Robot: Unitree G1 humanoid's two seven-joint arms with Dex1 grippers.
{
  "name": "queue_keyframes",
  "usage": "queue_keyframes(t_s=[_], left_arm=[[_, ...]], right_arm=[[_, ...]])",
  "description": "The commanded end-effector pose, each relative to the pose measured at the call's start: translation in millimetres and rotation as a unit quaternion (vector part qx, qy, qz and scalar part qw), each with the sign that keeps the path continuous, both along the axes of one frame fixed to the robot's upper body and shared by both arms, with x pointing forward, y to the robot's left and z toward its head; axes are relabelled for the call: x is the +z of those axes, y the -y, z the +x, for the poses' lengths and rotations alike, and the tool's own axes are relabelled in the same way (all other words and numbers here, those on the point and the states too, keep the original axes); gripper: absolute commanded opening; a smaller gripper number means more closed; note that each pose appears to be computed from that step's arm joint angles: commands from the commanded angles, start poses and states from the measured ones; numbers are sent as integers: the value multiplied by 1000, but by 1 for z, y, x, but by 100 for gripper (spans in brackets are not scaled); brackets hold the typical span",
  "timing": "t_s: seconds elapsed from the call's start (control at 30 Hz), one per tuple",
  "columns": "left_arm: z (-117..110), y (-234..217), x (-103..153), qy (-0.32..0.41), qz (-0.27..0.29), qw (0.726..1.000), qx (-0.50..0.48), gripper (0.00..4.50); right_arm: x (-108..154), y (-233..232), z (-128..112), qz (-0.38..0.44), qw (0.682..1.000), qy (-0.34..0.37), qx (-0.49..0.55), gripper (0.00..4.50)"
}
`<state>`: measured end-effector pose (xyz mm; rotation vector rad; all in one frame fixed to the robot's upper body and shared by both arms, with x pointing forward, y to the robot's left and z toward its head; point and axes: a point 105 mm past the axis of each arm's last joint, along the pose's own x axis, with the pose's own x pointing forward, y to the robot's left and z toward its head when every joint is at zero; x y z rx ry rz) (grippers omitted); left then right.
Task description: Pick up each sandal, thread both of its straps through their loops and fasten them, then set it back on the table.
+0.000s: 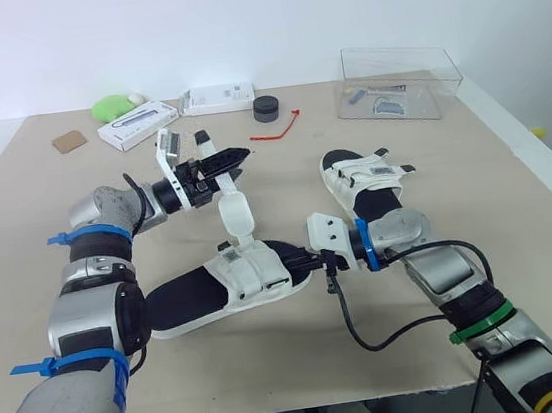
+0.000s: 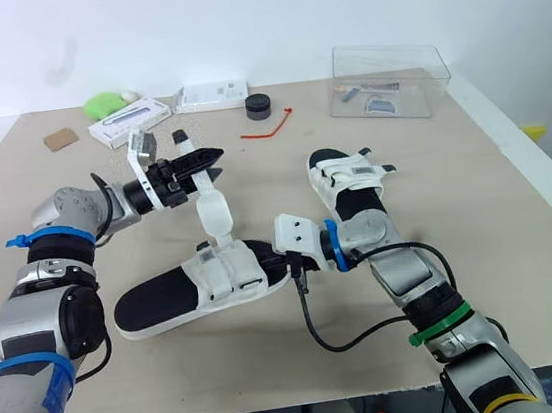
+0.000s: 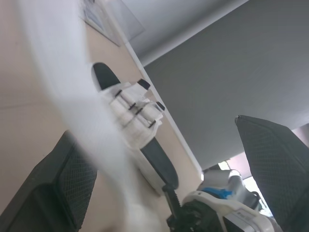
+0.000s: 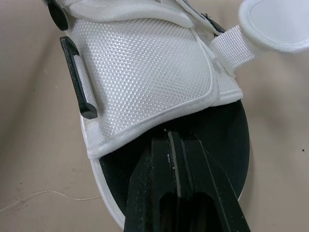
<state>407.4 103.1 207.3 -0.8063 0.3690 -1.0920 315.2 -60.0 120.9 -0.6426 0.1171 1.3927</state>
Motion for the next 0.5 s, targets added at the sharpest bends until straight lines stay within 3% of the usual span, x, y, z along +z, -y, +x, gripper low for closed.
queue_keyframes(t_s=[0.03, 0.2, 0.37, 0.4, 0.5], left_arm=[[-6, 3, 11, 30, -4, 999, -22, 444], [-6, 6, 7, 37, 4, 999, -20, 256], [-3, 2, 8, 43, 10, 999, -10, 26], [-2, 1, 8, 46, 14, 999, -5, 4], [2, 2, 10, 97, 52, 994, 9, 4]], right_arm=[[1, 1, 2, -5, 1000, 4, 0, 0], [0, 1, 1, -6, 1000, 4, 2, 0], [0, 1, 0, -6, 1000, 4, 2, 0], [0, 2, 0, -6, 1000, 4, 2, 0], [0, 2, 0, -6, 1000, 4, 2, 0]])
